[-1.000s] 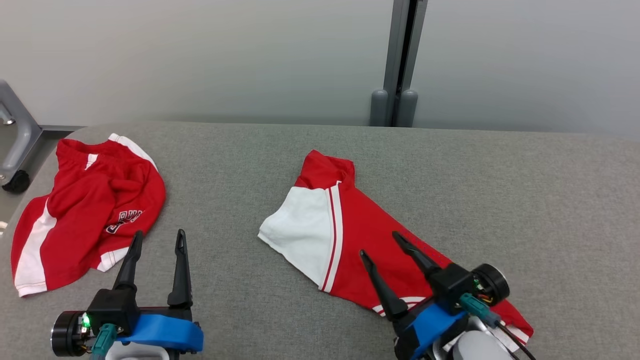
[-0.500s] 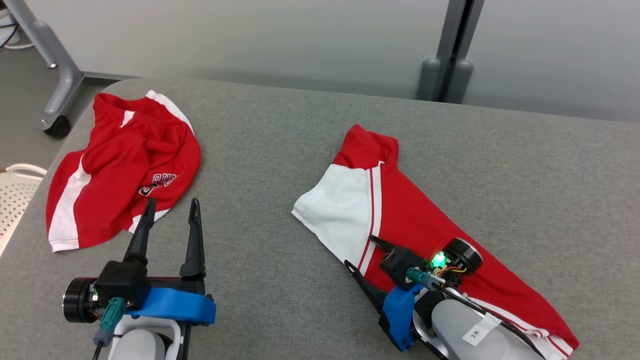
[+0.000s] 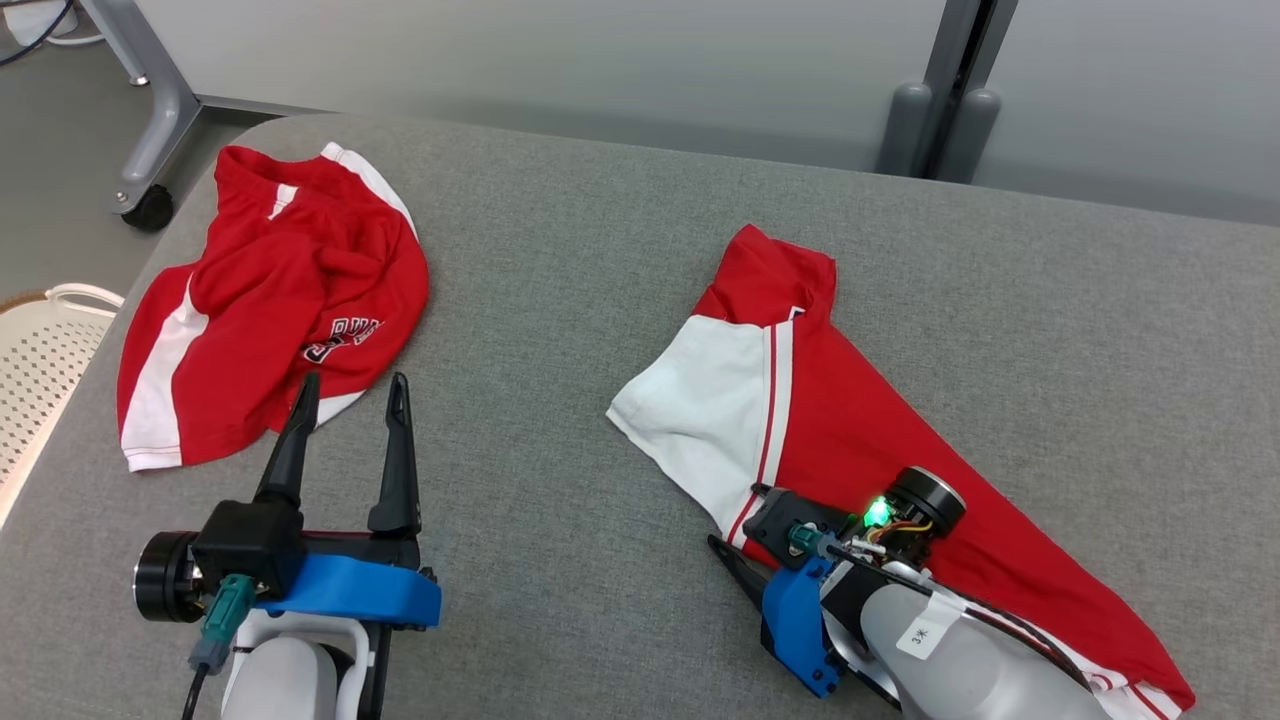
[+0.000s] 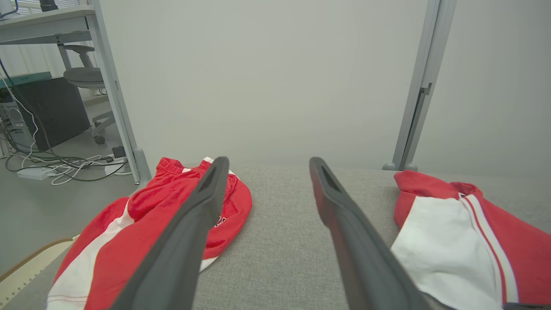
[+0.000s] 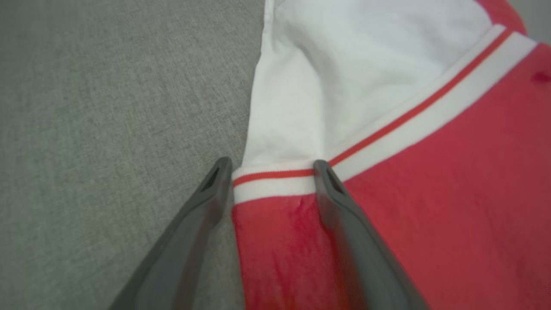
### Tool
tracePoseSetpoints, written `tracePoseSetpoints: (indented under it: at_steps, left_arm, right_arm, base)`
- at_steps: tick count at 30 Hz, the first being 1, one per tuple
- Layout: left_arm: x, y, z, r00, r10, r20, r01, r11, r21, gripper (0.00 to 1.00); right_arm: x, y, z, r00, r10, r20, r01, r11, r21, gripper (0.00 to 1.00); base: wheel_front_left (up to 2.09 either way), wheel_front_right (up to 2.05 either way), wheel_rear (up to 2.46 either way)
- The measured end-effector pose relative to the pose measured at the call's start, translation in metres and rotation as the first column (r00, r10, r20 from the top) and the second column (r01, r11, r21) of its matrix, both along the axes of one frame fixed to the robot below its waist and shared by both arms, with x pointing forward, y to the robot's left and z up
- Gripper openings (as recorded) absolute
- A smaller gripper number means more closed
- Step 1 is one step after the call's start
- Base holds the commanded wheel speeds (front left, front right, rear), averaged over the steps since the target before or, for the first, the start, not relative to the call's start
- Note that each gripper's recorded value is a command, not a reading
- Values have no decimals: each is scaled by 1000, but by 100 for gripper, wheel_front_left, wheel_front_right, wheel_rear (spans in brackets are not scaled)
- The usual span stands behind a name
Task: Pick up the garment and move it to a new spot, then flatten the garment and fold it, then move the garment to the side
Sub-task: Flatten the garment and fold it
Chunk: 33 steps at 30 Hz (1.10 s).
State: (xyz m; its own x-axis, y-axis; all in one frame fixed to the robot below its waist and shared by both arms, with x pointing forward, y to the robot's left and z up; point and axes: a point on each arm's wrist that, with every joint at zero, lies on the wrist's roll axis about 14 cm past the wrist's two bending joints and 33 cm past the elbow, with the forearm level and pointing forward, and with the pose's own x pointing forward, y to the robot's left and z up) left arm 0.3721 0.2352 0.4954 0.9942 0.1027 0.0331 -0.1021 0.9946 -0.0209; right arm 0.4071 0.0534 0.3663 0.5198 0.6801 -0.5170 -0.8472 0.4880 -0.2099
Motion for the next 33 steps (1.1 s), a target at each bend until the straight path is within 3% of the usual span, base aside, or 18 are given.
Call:
tracePoseSetpoints:
  at_steps: [2,3,4,5,14,21,27,33]
  left_arm:
    - [1,-1,1,1000,-2,3,2,1000,-5,100]
    - [2,-2,2,1000,-2,6,2,1000,-5,100]
    - [3,-2,2,1000,-3,7,3,1000,-6,100]
    - [3,-2,2,1000,-1,6,1,1000,-7,100]
    - [4,-9,1,1000,-19,7,19,1000,-5,100]
    - [6,-22,4,998,-64,18,64,998,-3,100]
    - [14,-42,8,992,-124,34,125,992,-5,100]
    - [24,-61,9,982,-183,41,183,983,-6,100]
  right_arm:
    - [0,0,-3,1000,10,-5,-10,1000,-28,100]
    - [0,0,-4,1000,10,-10,-11,999,-40,76]
    - [-1,0,-5,1000,9,-15,-10,999,-48,26]
    - [-1,-1,-6,1000,2,-25,-3,999,-53,0]
    - [16,-26,9,991,-133,-13,134,991,32,0]
    - [34,-55,44,958,-285,36,275,946,173,0]
    - [58,-98,97,889,-442,117,380,857,348,0]
    - [76,-176,131,766,-626,149,510,732,452,0]
  base:
    - [0,0,0]
    - [0,0,0]
    - [0,0,0]
    - [0,0,0]
    - [0,0,0]
    - [0,0,0]
    - [0,0,0]
    - [0,0,0]
